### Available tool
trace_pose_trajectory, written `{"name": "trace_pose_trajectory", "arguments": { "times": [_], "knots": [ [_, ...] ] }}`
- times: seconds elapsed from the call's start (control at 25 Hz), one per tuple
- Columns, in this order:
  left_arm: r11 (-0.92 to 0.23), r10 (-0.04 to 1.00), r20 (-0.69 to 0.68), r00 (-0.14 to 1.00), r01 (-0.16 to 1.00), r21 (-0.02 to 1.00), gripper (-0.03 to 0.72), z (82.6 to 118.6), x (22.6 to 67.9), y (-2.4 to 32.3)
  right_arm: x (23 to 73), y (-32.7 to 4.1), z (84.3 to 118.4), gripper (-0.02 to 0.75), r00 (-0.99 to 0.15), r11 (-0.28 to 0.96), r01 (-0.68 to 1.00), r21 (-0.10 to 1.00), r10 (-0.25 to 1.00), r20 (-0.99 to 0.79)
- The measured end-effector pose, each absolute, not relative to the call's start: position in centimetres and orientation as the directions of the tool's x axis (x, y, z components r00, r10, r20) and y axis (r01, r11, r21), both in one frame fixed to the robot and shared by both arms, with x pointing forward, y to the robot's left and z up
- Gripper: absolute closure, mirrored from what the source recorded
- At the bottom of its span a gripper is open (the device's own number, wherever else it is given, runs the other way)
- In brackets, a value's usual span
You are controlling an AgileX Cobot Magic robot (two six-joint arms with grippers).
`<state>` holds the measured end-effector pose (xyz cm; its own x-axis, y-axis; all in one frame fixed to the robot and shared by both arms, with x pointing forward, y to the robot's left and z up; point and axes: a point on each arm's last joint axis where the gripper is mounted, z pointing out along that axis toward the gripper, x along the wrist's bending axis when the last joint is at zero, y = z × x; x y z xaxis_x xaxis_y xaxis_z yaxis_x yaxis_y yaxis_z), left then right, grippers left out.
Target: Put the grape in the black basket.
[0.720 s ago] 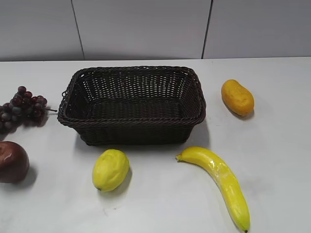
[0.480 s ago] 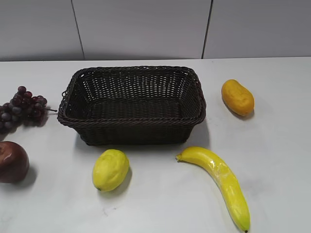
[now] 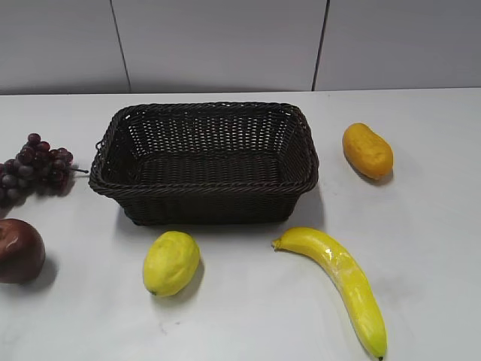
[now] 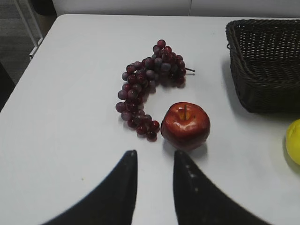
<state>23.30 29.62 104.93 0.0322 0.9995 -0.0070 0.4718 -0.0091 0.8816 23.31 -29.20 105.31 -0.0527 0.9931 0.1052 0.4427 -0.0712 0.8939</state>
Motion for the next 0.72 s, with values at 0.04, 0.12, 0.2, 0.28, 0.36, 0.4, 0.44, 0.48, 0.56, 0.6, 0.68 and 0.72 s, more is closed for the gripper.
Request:
{"name": "trace_pose_trajectory", "arguments": {
  "times": [0.04, 0.12, 0.2, 0.28, 0.36, 0.4, 0.44, 0.48, 0.56, 0.6, 0.68, 0.72],
  "knots": [
    [-0.009, 0.999, -0.007, 0.032, 0.472, 0.882, 0.448, 104.93, 23.3, 29.62, 23.31, -29.2, 105.31, 0.2, -0.053, -0.071, 0.443, 0.894, 0.993, 0.105],
    [-0.009, 0.999, -0.007, 0.032, 0.472, 0.882, 0.45, 104.93, 23.3, 29.62, 23.31, -29.2, 105.31, 0.2, -0.053, -0.071, 0.443, 0.894, 0.993, 0.105],
    [-0.009, 0.999, -0.007, 0.032, 0.472, 0.882, 0.447, 104.93, 23.3, 29.62, 23.31, -29.2, 105.31, 0.2, -0.053, -0.071, 0.443, 0.894, 0.993, 0.105],
    [-0.009, 0.999, -0.007, 0.032, 0.472, 0.882, 0.422, 104.93, 23.3, 29.62, 23.31, -29.2, 105.31, 0.2, -0.053, -0.071, 0.443, 0.894, 0.993, 0.105],
    [-0.009, 0.999, -0.007, 0.032, 0.472, 0.882, 0.324, 104.93, 23.3, 29.62, 23.31, -29.2, 105.31, 0.2, -0.053, -0.071, 0.443, 0.894, 0.993, 0.105],
    [-0.009, 0.999, -0.007, 0.032, 0.472, 0.882, 0.256, 104.93, 23.3, 29.62, 23.31, -29.2, 105.31, 0.2, -0.053, -0.071, 0.443, 0.894, 0.993, 0.105],
    [-0.009, 0.999, -0.007, 0.032, 0.472, 0.882, 0.163, 104.93, 23.3, 29.62, 23.31, -29.2, 105.31, 0.2, -0.053, -0.071, 0.443, 0.894, 0.993, 0.105],
    [-0.009, 0.999, -0.007, 0.032, 0.472, 0.882, 0.106, 104.93, 23.3, 29.62, 23.31, -29.2, 105.31, 0.2, -0.053, -0.071, 0.443, 0.894, 0.993, 0.105],
    [-0.009, 0.999, -0.007, 0.032, 0.472, 0.882, 0.065, 104.93, 23.3, 29.62, 23.31, -29.2, 105.31, 0.2, -0.053, -0.071, 0.443, 0.894, 0.993, 0.105],
    [-0.009, 0.999, -0.007, 0.032, 0.472, 0.882, 0.054, 104.93, 23.3, 29.62, 23.31, -29.2, 105.31, 0.2, -0.053, -0.071, 0.443, 0.894, 0.993, 0.105],
    [-0.009, 0.999, -0.007, 0.032, 0.472, 0.882, 0.043, 104.93, 23.3, 29.62, 23.31, -29.2, 105.31, 0.2, -0.053, -0.071, 0.443, 0.894, 0.993, 0.105],
    [-0.009, 0.999, -0.007, 0.032, 0.474, 0.88, 0.04, 104.93, 23.34, 29.62, 23.31, -29.2, 105.31, 0.2, -0.053, -0.071, 0.443, 0.894, 0.993, 0.105]
  ]
}}
